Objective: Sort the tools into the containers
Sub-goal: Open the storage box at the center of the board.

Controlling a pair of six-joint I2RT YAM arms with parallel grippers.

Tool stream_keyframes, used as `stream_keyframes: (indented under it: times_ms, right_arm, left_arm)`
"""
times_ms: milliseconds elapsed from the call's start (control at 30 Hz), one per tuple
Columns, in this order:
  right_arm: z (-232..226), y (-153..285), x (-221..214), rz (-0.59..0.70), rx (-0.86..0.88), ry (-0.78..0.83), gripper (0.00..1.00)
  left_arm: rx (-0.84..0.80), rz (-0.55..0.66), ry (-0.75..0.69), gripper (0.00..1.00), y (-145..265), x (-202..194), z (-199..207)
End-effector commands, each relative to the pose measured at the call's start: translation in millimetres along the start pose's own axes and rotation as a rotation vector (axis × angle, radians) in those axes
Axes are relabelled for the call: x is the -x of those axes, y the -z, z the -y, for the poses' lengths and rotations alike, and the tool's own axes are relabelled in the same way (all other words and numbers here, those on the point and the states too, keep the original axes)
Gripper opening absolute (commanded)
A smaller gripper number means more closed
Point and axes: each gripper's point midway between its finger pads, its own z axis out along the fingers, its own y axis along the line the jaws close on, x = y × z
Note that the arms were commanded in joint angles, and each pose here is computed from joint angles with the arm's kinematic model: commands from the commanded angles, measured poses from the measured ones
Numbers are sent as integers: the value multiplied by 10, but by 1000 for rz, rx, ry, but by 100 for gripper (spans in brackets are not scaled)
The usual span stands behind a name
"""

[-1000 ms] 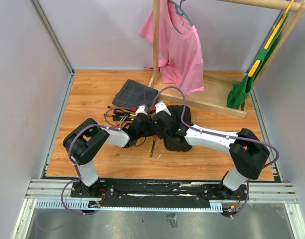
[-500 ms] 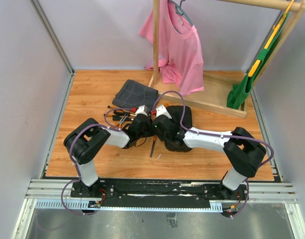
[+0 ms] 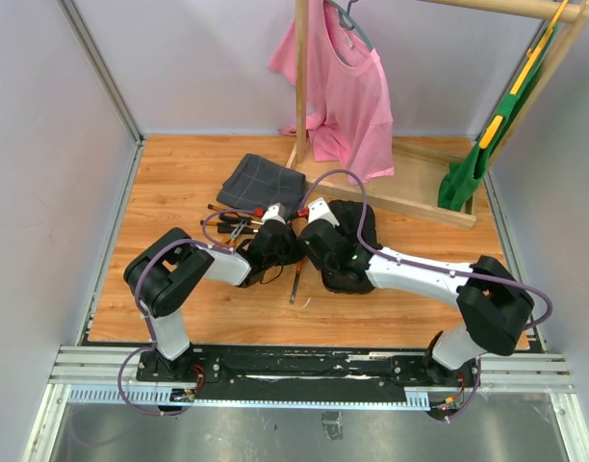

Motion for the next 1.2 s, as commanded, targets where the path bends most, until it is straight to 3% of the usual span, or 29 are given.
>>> stream_keyframes:
  times_ms: [0, 500, 667, 1167]
  right_arm:
    - [265, 139, -1, -12, -56, 2, 99]
    - [880, 423, -226, -14, -82, -156, 99]
    - [1028, 408, -415, -70, -105, -191, 99]
    - [1549, 530, -930, -112, -148, -483, 99]
  left_arm:
    - [242, -249, -71, 7, 167, -742, -765]
    - [242, -246, -81, 6, 154, -709, -745]
    - [240, -249, -81, 6, 146, -711, -738]
    - [244, -252, -88, 5, 148, -705, -737]
